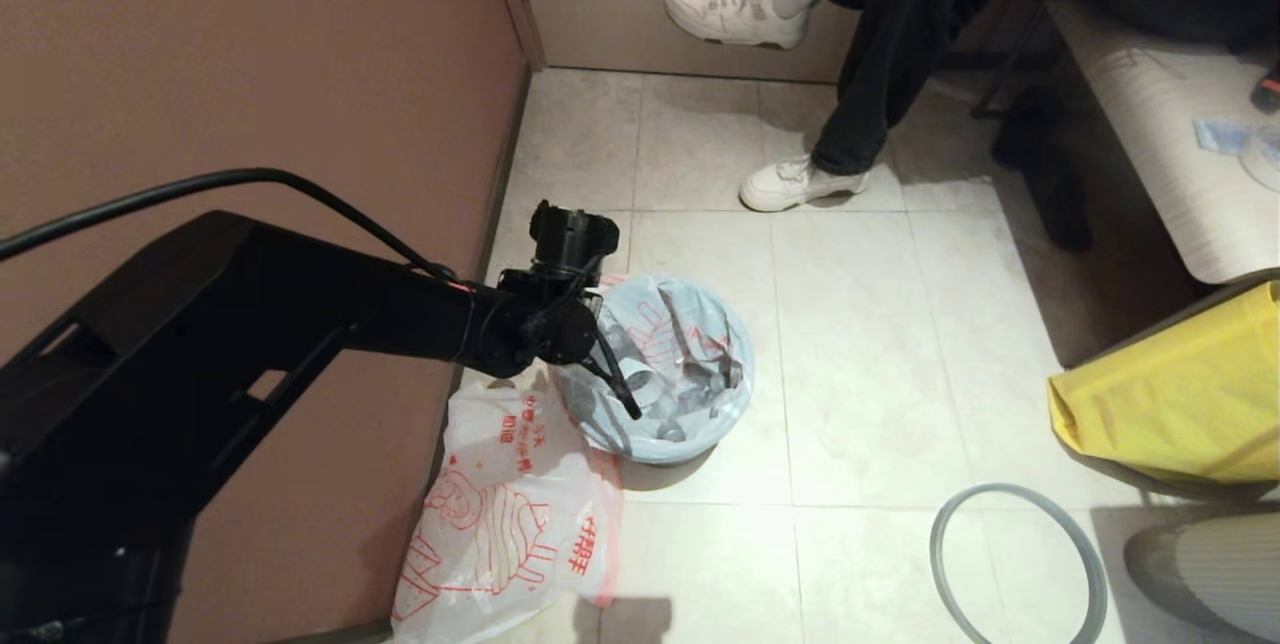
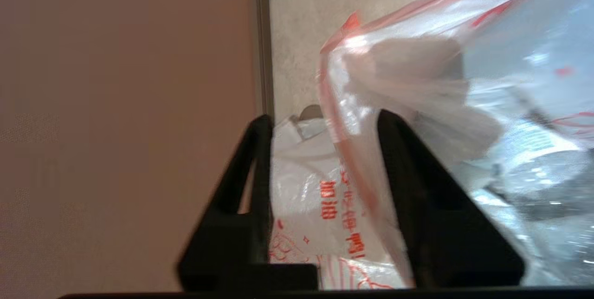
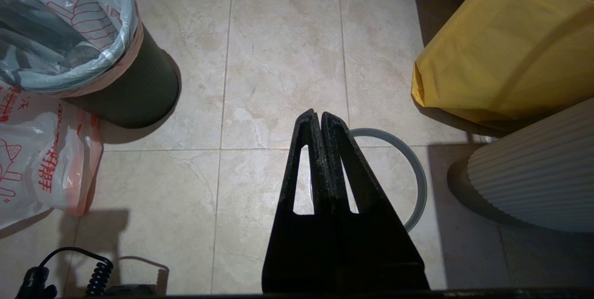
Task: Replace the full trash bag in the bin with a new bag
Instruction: Place the trash bag on the floor
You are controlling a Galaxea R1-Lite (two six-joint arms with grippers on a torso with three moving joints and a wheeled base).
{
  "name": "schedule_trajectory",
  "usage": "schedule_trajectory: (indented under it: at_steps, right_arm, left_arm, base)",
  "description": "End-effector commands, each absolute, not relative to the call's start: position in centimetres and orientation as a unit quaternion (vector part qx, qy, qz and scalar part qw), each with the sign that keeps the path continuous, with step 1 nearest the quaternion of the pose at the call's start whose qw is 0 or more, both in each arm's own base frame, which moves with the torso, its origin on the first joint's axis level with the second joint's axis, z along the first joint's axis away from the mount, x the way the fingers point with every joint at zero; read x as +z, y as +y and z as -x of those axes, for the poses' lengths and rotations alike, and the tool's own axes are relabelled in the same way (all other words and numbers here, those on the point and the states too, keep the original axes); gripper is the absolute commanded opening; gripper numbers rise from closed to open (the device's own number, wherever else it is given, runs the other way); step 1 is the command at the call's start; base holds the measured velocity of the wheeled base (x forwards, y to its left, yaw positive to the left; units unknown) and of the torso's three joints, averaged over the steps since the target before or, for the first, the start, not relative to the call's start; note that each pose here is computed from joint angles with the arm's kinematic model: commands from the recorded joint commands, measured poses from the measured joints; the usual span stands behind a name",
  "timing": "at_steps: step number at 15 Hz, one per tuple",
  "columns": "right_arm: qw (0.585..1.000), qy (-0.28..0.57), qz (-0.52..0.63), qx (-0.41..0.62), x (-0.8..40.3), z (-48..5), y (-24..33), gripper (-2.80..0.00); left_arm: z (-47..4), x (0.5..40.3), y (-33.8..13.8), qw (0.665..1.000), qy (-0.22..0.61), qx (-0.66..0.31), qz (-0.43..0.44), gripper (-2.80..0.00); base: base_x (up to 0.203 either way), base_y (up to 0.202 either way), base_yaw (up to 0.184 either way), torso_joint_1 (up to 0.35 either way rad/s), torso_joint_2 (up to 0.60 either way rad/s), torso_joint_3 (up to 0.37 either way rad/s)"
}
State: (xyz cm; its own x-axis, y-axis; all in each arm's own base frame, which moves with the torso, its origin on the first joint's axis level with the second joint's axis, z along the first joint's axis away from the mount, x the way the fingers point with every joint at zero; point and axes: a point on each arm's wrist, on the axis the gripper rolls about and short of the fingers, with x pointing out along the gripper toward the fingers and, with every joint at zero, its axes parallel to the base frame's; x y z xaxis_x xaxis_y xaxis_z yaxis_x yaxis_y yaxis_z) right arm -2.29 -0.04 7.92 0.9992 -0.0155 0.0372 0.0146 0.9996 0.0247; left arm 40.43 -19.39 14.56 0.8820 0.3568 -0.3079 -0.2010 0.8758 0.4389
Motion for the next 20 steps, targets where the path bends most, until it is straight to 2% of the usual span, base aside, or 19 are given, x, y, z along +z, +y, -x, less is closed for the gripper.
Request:
schedule_trajectory:
  at_steps: [1,4,7,11,15,20]
  right_arm:
    - [1.0,-0.018,-0.012,-0.007,7.9,2.3,0.0,-2.8]
    - [1.0,-0.018,-0.012,-0.007,7.9,2.3,0.0,-2.8]
    - [1.0,-0.018,-0.012,-0.007,7.9,2.3,0.0,-2.8]
    - [1.0,-0.018,-0.012,-0.007,7.9,2.3,0.0,-2.8]
    - [1.0,-0.018,-0.012,-0.007,7.9,2.3,0.0,-2.8]
    - [1.0,-0.018,-0.012,-0.007,7.9,2.3,0.0,-2.8]
  left_arm:
    - [-41.3,12.8,-18.6,0.941,0.21,0.159,-0.21,0.0]
    - [-43.5,10.2,-17.2,0.933,0.228,0.179,-0.213,0.0]
    - [-45.1,9.9,-17.4,0.944,0.213,0.182,-0.172,0.0]
    - [-46.9,6.7,-17.6,0.948,0.222,0.18,-0.142,0.0]
    - [-47.6,4.4,-17.9,0.951,0.244,0.171,-0.08,0.0]
    - [-47.4,5.5,-18.0,0.935,0.327,0.128,0.052,0.0]
  base:
    - [0.0,0.0,0.0,0.0,0.0,0.0]
    - [0.0,0.0,0.0,0.0,0.0,0.0]
    - [0.0,0.0,0.0,0.0,0.0,0.0]
    - [0.0,0.0,0.0,0.0,0.0,0.0]
    - [0.0,0.0,0.0,0.0,0.0,0.0]
    - [0.0,0.0,0.0,0.0,0.0,0.0]
